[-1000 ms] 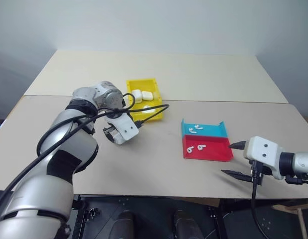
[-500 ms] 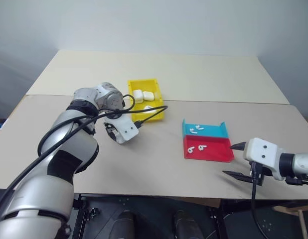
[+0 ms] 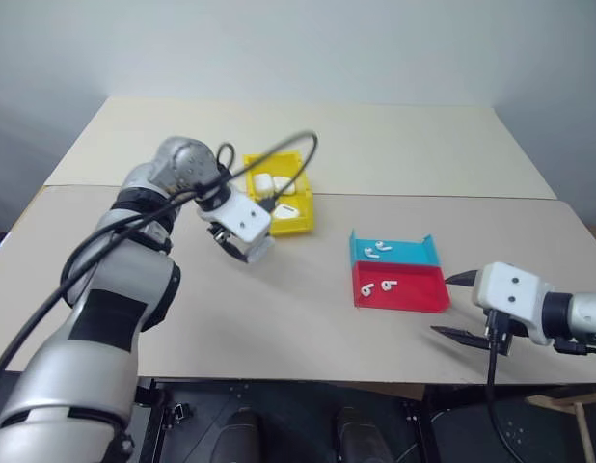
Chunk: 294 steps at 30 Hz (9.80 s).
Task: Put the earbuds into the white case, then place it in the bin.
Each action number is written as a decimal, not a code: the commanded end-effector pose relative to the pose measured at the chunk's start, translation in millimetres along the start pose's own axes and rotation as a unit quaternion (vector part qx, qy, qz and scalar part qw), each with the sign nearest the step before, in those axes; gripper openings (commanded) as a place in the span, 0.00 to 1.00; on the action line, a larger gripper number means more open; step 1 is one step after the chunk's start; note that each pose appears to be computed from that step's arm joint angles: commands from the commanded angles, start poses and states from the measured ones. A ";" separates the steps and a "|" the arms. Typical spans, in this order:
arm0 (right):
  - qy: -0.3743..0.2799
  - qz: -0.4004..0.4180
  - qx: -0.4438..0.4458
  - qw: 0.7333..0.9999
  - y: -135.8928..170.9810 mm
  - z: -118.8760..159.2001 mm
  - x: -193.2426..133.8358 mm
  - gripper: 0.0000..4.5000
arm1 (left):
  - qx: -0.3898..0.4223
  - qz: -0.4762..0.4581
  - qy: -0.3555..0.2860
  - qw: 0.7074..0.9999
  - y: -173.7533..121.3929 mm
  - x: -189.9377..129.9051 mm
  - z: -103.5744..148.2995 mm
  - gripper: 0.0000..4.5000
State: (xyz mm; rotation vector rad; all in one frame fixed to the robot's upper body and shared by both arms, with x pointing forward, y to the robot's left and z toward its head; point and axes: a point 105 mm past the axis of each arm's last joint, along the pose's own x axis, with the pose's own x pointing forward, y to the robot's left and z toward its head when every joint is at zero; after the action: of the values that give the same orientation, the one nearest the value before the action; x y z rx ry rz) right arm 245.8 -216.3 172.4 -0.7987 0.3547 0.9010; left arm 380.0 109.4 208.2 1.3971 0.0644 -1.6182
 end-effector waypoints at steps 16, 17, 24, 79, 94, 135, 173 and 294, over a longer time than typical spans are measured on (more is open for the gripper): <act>0.064 0.128 -0.125 0.982 -27.5 31.8 7.1 0.73 | -0.239 0.286 -0.408 0.833 -62.3 -5.6 96.2 0.61; 0.066 0.133 -0.132 0.980 -29.2 33.6 11.2 0.73 | -0.247 0.283 -0.404 0.834 -65.8 -1.5 98.8 0.61; 0.121 0.185 -0.167 0.961 -36.6 26.4 42.2 0.64 | -0.266 0.292 -0.348 0.850 -79.2 20.4 100.4 0.61; 0.114 0.213 -0.334 0.911 -46.3 22.5 112.8 0.37 | -0.303 0.284 -0.340 0.844 -97.5 42.2 115.8 0.61; 0.107 0.201 -0.326 0.918 -48.9 26.6 111.9 0.19 | -0.308 0.286 -0.346 0.839 -96.4 41.5 116.1 0.61; -0.568 0.027 -0.008 0.823 32.8 159.0 -14.6 0.19 | -0.210 0.185 -0.470 0.837 -63.8 19.4 142.4 0.61; -0.511 0.032 -0.033 0.859 41.1 140.5 20.0 0.19 | -0.206 0.182 -0.469 0.839 -64.7 23.0 145.2 0.61; 0.176 0.121 -0.165 0.963 -116.1 35.9 153.7 0.14 | -0.294 0.249 -0.386 0.838 -105.3 30.2 116.7 0.61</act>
State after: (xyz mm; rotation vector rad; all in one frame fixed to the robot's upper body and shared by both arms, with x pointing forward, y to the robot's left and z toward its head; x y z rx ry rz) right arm 426.2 -146.9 151.6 -1.2355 0.6682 1.0720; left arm 231.1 81.3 161.7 0.1837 -0.2015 -1.4098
